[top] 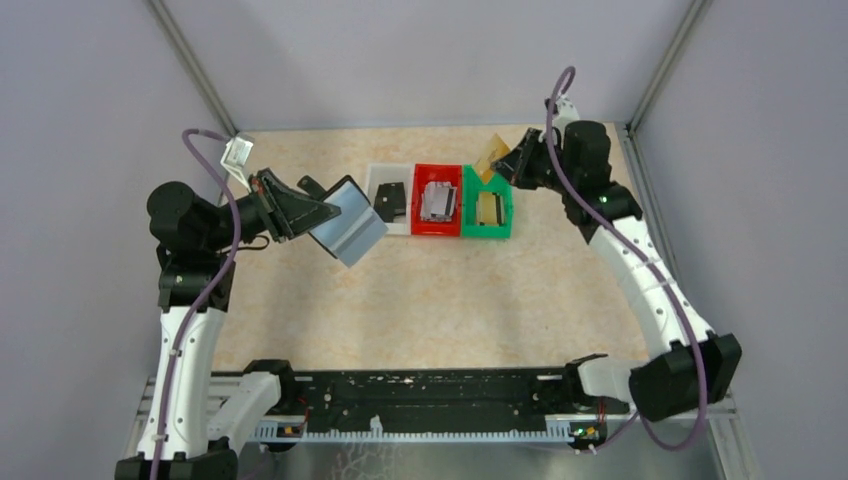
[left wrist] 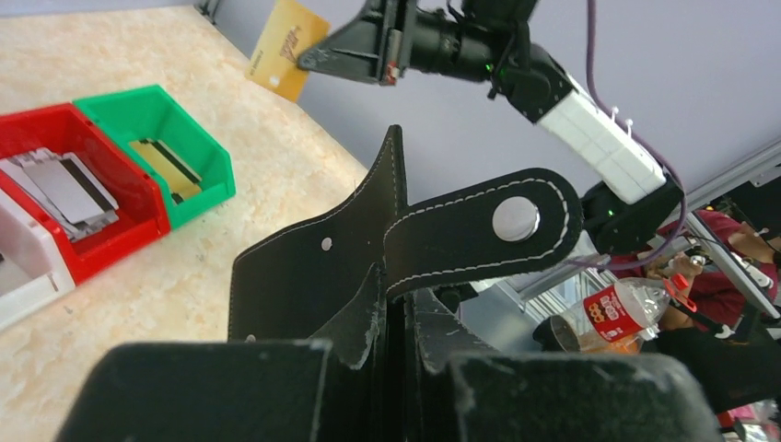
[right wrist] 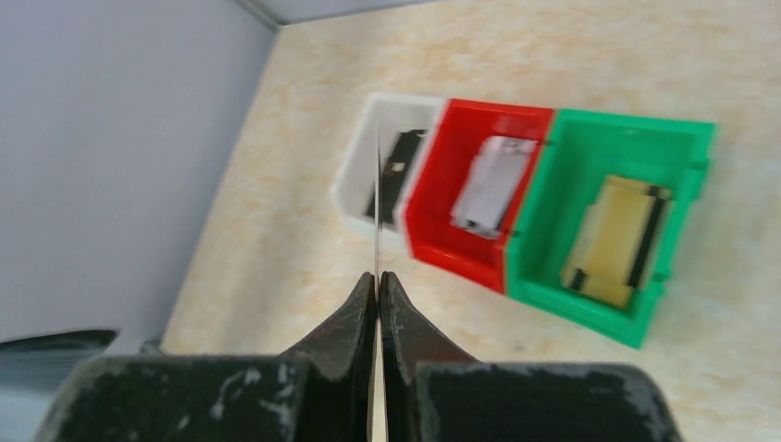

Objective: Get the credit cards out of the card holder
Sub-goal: Place the credit card in the storage box.

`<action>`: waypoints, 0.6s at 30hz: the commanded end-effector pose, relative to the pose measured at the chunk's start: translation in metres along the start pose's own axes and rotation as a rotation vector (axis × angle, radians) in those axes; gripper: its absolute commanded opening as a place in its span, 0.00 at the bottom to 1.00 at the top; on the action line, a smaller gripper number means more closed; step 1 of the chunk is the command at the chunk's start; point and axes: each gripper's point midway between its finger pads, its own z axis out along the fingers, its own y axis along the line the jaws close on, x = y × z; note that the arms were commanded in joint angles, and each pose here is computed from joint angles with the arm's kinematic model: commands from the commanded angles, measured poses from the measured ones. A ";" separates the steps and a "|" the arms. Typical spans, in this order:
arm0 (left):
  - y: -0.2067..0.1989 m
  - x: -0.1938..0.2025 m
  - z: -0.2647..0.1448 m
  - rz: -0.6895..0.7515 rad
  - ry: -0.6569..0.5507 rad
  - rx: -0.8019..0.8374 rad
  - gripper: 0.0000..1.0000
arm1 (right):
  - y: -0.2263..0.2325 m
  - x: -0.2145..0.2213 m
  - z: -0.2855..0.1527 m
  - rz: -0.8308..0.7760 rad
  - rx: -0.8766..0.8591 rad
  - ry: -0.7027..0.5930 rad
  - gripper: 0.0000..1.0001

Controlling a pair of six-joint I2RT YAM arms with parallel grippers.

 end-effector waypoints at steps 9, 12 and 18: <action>-0.014 0.005 -0.004 0.031 0.040 0.062 0.00 | -0.124 0.043 0.059 -0.188 0.394 0.385 0.00; -0.014 0.005 -0.003 0.028 0.042 0.069 0.00 | -0.133 0.049 0.074 -0.180 0.391 0.413 0.00; -0.019 0.001 -0.003 0.035 0.033 0.081 0.00 | -0.148 0.083 0.103 -0.156 0.373 0.498 0.00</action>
